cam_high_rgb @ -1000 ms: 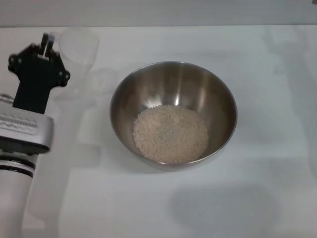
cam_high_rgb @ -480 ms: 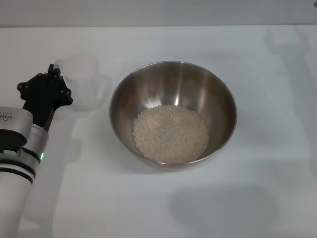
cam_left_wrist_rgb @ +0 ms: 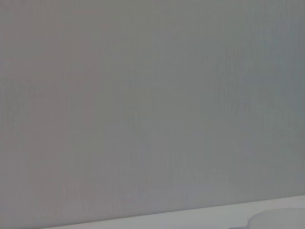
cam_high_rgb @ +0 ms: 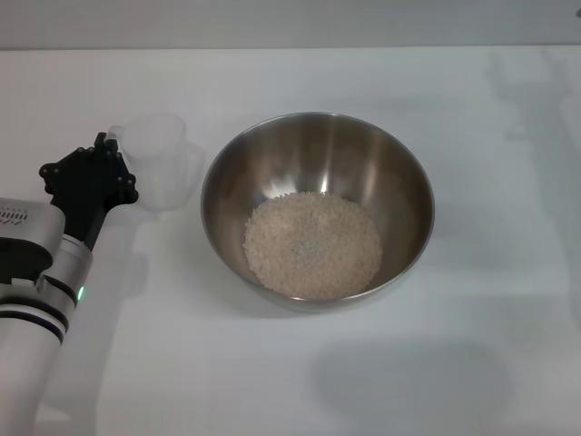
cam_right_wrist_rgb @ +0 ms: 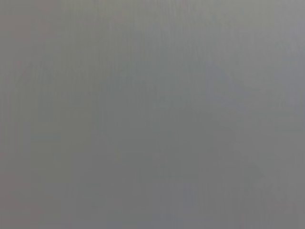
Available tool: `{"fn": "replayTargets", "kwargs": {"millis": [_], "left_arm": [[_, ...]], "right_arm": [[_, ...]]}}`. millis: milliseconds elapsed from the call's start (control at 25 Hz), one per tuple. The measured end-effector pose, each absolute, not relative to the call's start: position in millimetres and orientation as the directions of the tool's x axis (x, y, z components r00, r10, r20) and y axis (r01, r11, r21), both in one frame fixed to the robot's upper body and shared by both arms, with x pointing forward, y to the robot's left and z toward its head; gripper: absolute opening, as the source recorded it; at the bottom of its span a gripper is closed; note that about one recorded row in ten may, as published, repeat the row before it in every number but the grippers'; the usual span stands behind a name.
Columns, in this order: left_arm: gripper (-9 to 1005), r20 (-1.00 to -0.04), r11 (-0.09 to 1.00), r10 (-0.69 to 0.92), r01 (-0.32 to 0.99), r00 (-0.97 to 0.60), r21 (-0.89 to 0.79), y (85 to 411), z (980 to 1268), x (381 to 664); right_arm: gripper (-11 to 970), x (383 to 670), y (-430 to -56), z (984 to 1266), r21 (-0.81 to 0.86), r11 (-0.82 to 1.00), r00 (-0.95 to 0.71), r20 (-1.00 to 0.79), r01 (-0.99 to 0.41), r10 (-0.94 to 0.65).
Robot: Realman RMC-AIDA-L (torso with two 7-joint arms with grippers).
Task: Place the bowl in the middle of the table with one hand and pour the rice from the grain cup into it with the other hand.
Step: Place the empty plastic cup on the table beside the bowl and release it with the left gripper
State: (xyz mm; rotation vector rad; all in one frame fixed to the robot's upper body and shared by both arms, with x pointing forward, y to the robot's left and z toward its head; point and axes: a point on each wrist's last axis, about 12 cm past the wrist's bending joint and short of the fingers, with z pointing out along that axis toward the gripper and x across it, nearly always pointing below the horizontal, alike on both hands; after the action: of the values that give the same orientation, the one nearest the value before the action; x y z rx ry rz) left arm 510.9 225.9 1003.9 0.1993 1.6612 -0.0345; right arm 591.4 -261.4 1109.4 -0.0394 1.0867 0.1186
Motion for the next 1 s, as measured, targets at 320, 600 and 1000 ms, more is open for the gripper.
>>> {"fn": "replayTargets", "kwargs": {"millis": [320,600,1000], "left_arm": [[27,-0.988,0.982,0.115,0.161,-0.108,0.097,225.4,1001.8,511.7],[82,-0.987,0.984,0.110,0.156,-0.117,0.091,228.0,1000.8,510.2],[422,-0.987,0.986,0.100,0.147,-0.126,0.081,232.2,997.7,503.1]], "right_arm": [[810,591.9,-260.4,1109.1,0.019,0.993,0.455,-0.887,-0.120,0.072],[810,593.1,-259.5,1110.2,0.016,0.992,0.457,-0.886,-0.124,0.071],[810,593.9,-259.0,1111.0,0.015,0.992,0.459,-0.885,-0.124,0.070]]}}
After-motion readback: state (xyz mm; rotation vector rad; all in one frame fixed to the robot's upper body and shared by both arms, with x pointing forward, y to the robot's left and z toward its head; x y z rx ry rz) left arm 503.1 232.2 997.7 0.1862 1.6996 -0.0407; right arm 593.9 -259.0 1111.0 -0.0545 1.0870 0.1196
